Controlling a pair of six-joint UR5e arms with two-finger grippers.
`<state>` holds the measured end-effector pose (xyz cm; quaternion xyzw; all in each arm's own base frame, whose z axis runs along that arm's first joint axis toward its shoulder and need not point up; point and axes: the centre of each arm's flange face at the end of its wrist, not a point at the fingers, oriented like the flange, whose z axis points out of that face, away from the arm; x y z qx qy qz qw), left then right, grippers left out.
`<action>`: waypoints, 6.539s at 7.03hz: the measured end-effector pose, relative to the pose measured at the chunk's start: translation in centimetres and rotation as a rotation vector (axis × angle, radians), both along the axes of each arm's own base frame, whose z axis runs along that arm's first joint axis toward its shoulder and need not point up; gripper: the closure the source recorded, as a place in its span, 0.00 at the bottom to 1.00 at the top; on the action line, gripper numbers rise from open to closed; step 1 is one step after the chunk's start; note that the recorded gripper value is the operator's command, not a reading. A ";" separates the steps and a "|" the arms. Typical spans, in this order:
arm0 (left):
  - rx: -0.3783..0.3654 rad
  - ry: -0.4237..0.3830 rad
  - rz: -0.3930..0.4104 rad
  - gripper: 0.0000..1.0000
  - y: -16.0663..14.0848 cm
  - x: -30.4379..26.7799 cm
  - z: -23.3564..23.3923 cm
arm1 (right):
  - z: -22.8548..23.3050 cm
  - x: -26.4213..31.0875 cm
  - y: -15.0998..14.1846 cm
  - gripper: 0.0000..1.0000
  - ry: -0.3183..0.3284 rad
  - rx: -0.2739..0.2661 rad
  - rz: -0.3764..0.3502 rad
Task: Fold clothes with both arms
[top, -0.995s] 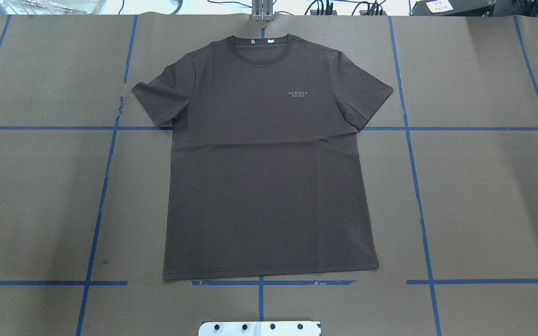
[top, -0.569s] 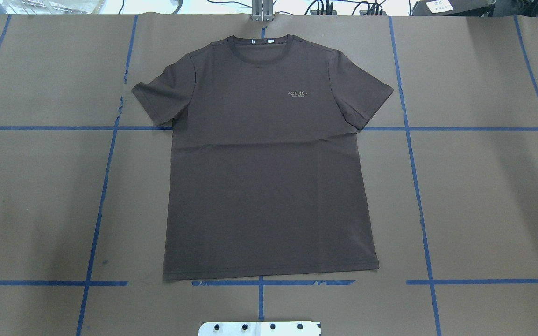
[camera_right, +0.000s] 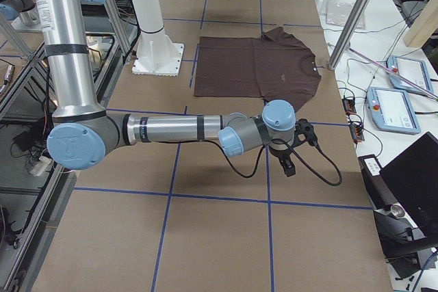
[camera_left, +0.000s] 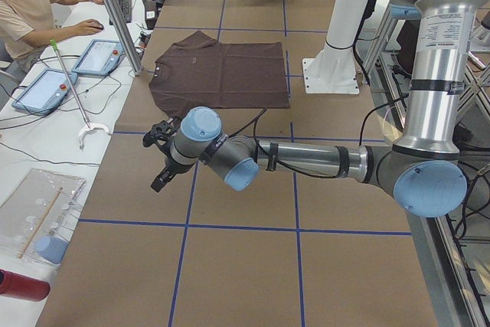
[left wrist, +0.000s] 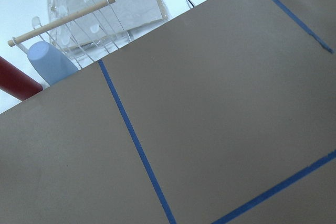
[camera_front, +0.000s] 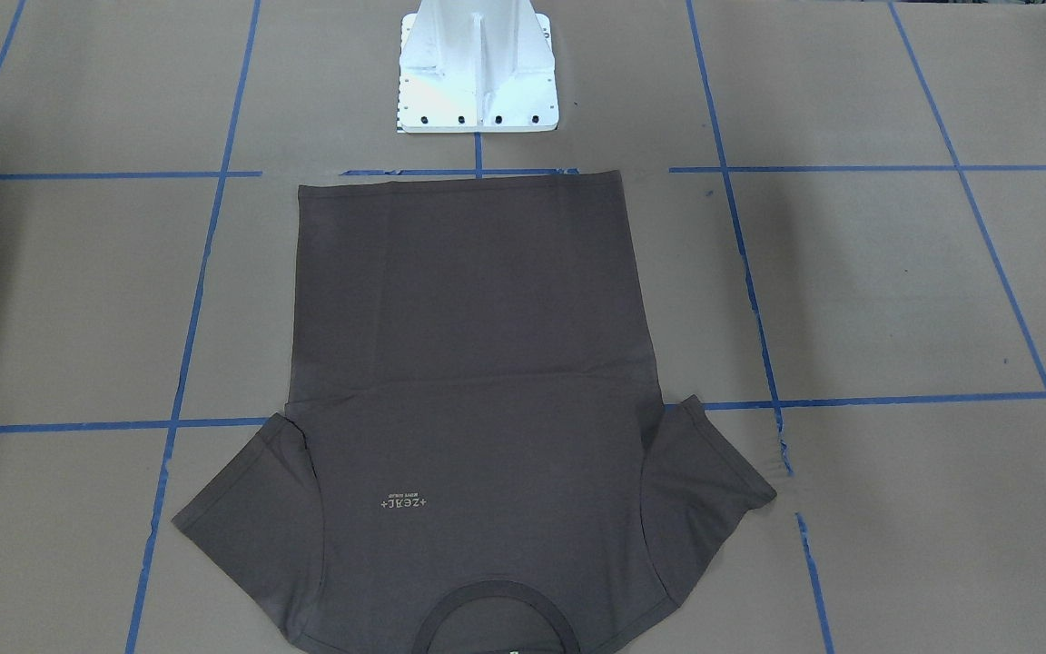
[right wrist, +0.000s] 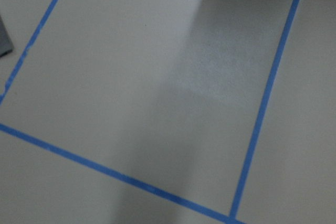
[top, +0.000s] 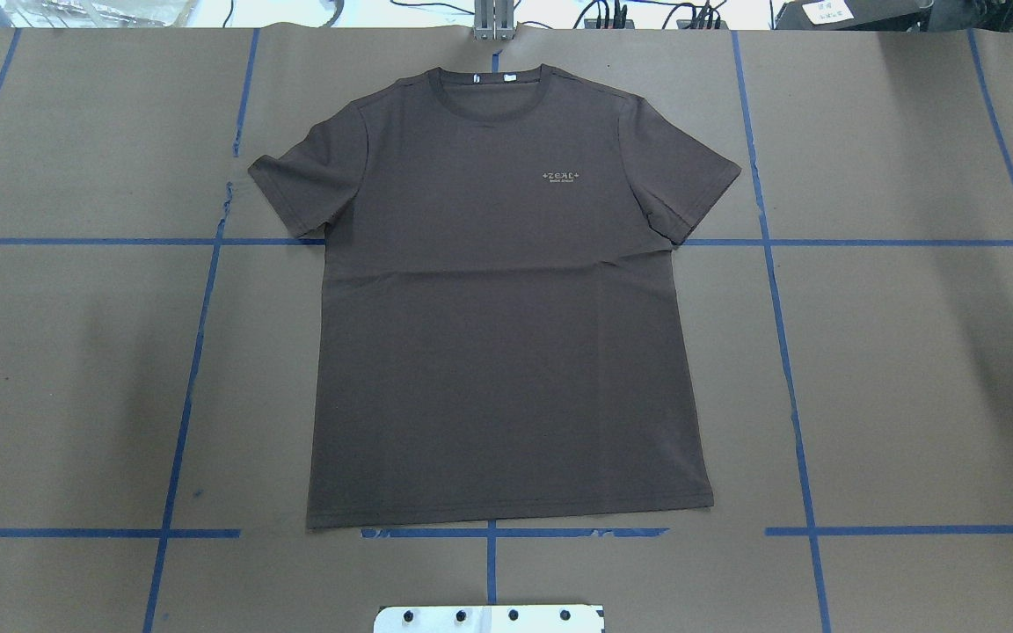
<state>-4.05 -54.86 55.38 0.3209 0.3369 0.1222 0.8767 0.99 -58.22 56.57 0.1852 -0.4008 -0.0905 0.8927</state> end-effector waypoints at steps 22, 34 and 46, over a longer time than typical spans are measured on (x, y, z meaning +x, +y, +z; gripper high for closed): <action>-0.008 0.024 -0.014 0.00 -0.4 0.2 -0.1 | -9.7 -40.3 -8.1 1.00 -0.043 -0.151 0.324; -0.011 0.023 -0.014 0.00 -0.2 0.2 0.1 | -26.9 -56.6 -5.2 1.00 -0.079 -0.194 0.556; -0.072 0.295 -0.124 0.31 -6.8 23.5 -9.7 | -24.0 -30.7 -10.3 0.00 -0.062 -0.122 0.227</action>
